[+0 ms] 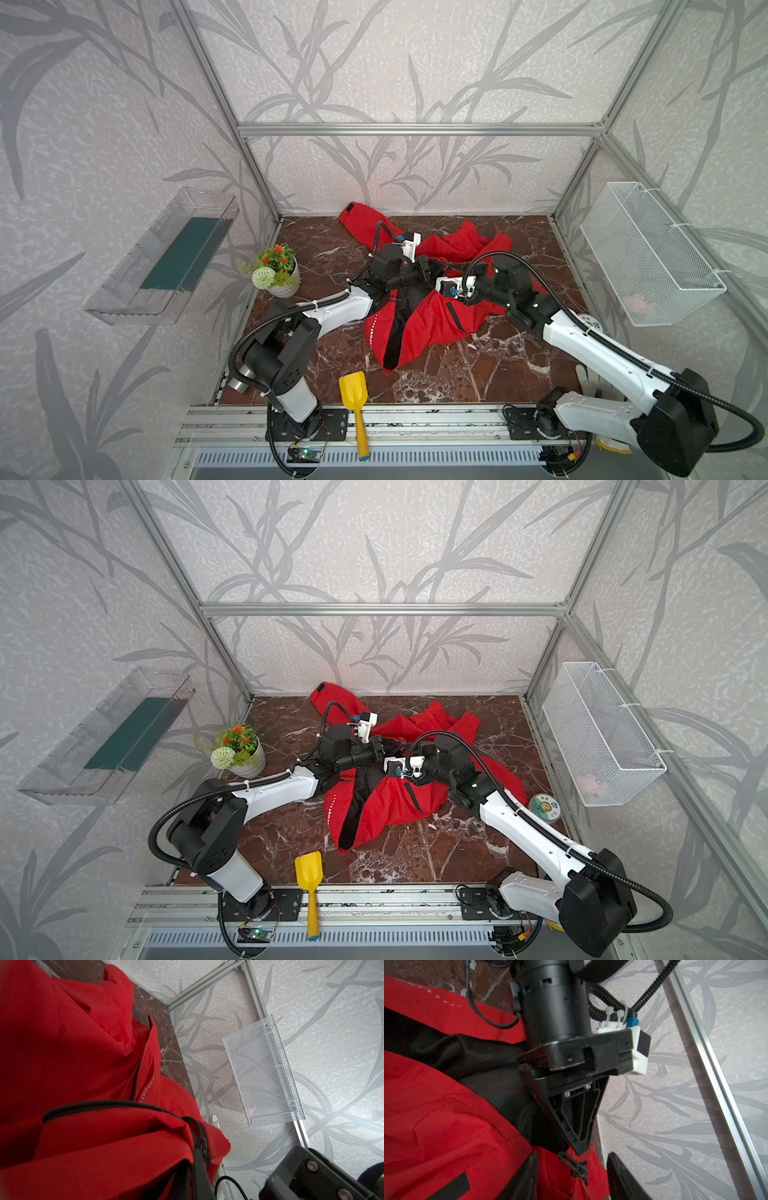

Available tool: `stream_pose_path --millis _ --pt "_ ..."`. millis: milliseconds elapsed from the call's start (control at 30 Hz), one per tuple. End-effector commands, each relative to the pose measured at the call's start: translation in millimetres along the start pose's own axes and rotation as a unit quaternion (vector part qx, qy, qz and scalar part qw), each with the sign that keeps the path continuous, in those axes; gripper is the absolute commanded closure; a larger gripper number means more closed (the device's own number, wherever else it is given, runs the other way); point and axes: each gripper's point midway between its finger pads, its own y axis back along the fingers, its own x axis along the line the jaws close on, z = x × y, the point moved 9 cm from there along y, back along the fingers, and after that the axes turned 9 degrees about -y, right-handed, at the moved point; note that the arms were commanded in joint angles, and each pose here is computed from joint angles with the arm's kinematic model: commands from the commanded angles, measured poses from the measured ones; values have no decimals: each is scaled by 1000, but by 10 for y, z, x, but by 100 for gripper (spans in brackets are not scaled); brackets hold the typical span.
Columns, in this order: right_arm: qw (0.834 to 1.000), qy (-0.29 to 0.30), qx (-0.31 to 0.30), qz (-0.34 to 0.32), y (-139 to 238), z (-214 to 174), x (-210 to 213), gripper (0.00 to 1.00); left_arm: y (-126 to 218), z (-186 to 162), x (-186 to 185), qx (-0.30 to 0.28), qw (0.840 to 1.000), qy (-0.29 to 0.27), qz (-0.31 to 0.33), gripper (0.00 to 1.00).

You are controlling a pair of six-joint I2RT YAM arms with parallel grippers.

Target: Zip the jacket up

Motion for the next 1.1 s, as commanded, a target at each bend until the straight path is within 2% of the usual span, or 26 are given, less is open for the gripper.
stream_pose_path --millis 0,300,700,1067 --pt "1000 -11 0 -10 -43 -30 -25 47 35 104 -168 -7 1000 -11 -27 100" --pt "999 -10 29 -9 -135 -117 -42 46 29 94 -143 -9 1000 -6 -26 100" --pt "999 -21 30 -24 -213 -163 -94 52 37 82 -133 -12 1000 -1 -26 100" --pt "999 -30 29 -30 -212 -153 -134 68 40 77 -122 -12 1000 1 -24 100"
